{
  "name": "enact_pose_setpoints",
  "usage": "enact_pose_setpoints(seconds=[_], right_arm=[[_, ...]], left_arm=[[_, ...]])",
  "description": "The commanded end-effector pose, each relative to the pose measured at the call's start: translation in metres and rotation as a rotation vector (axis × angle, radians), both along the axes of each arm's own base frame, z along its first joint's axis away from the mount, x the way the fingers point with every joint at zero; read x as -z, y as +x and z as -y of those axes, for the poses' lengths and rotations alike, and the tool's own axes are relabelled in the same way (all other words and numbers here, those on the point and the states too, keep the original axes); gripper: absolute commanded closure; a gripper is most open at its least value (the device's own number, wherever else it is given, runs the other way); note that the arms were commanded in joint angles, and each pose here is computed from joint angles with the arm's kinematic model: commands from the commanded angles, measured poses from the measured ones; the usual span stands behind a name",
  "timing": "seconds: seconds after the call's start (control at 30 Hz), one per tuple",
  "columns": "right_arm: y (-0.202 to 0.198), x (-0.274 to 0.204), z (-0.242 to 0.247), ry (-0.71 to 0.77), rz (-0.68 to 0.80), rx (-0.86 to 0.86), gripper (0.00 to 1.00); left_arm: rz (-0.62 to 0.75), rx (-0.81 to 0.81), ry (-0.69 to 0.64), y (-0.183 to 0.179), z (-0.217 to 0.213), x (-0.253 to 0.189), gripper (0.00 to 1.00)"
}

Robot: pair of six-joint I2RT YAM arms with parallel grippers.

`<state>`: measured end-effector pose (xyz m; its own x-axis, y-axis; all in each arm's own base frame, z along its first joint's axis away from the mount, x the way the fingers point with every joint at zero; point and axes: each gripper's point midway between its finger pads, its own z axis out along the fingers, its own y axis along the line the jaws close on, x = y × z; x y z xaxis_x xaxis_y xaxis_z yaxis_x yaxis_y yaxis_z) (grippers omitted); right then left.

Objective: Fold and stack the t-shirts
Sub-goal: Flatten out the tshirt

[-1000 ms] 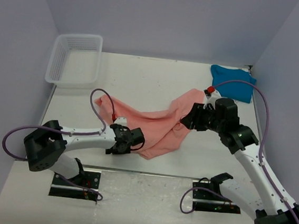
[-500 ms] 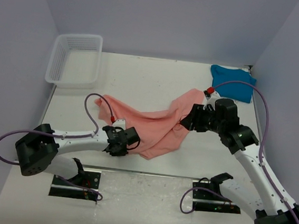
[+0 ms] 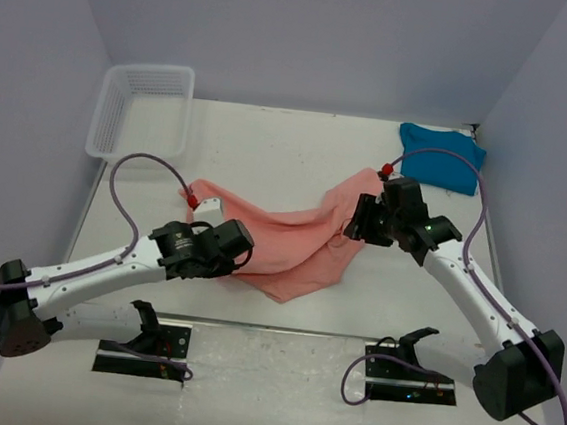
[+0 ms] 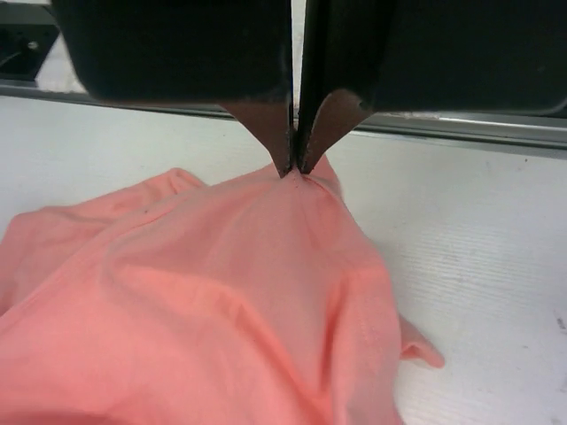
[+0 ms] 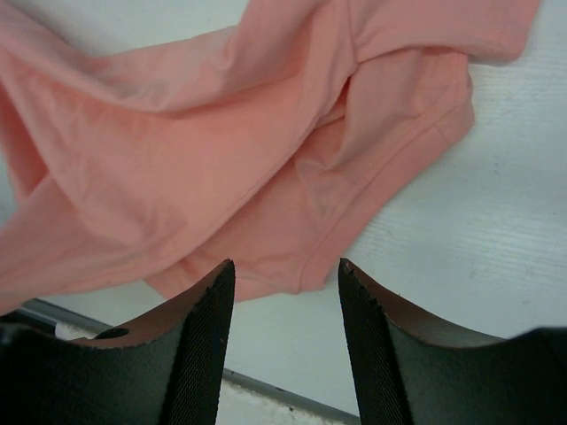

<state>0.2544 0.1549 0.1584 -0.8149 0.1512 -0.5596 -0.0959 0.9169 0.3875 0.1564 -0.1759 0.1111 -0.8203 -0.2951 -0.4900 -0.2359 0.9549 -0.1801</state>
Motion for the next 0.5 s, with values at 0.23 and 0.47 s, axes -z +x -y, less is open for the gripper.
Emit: enact_pose_setpoints(seconds=[0.23,0.47], right_arm=[[0.052,0.0,0.011,-0.136,-0.01,0.143,0.47],[0.08,-0.004,0.026,-0.174,-0.023,0.235,0.47]], left_arm=[[0.106,-0.185,0.001,-0.012,-0.063,-0.056,1.0],[0.199,-0.219,-0.111,-0.009,-0.076,-0.085,1.0]])
